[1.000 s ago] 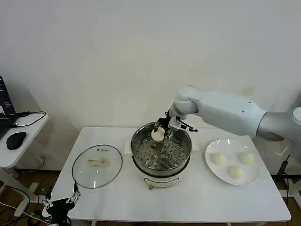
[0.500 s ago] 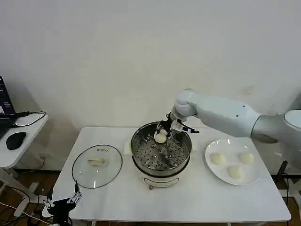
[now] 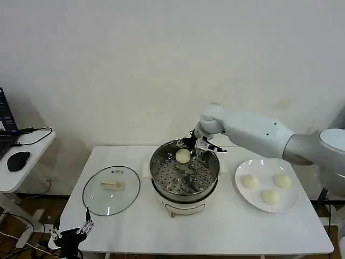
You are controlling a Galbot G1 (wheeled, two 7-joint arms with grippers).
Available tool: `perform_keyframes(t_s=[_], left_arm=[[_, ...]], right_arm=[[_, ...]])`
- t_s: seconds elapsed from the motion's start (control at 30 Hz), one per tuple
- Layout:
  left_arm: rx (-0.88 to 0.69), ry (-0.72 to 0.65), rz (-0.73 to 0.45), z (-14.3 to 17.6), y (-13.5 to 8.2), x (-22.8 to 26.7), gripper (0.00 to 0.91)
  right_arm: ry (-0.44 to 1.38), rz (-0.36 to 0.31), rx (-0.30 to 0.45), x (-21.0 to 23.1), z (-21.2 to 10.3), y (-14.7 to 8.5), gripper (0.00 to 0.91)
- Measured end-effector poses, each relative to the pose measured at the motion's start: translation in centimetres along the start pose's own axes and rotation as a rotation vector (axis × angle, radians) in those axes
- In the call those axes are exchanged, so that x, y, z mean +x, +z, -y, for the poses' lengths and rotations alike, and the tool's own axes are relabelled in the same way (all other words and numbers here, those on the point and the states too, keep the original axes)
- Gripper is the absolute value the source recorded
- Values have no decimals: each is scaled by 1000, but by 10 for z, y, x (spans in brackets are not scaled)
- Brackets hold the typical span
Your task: Take steamed baozi put them in steamer then cover it.
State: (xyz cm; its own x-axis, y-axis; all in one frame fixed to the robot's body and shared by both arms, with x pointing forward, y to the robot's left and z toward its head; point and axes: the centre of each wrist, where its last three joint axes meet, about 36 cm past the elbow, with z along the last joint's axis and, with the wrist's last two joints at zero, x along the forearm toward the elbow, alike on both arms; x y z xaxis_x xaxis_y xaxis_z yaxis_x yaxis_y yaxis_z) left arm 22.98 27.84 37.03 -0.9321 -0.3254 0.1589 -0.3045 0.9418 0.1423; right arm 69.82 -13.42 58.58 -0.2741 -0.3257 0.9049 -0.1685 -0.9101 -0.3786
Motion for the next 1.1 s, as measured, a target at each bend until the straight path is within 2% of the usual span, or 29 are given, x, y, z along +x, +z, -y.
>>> perform_keyframes(t_s=[0.3,0.53,0.67,0.8,1.0,1.1], left_arm=[[5,11,1,3,-1,-1,907],[2,33,17,0,-9,-9,907],[-6,58,33,-1,-13,-15,907],[-21,87,44,-1,-14,-19,907],[-39,123,61,3,-17,-21,907],[-44,134,60,5,-17,-20,907]], right_arm=[[22,-24,-55,48,2,0,907],[25,-94,-159,106,-22,2,907],[4,-141,-257,129,-62,0,907],[-13,-184,-387,149,-119,-4,907],[-32,-207,-595,151,-204,-18,907],[-41,-209,-689,146,-237,-28,907]])
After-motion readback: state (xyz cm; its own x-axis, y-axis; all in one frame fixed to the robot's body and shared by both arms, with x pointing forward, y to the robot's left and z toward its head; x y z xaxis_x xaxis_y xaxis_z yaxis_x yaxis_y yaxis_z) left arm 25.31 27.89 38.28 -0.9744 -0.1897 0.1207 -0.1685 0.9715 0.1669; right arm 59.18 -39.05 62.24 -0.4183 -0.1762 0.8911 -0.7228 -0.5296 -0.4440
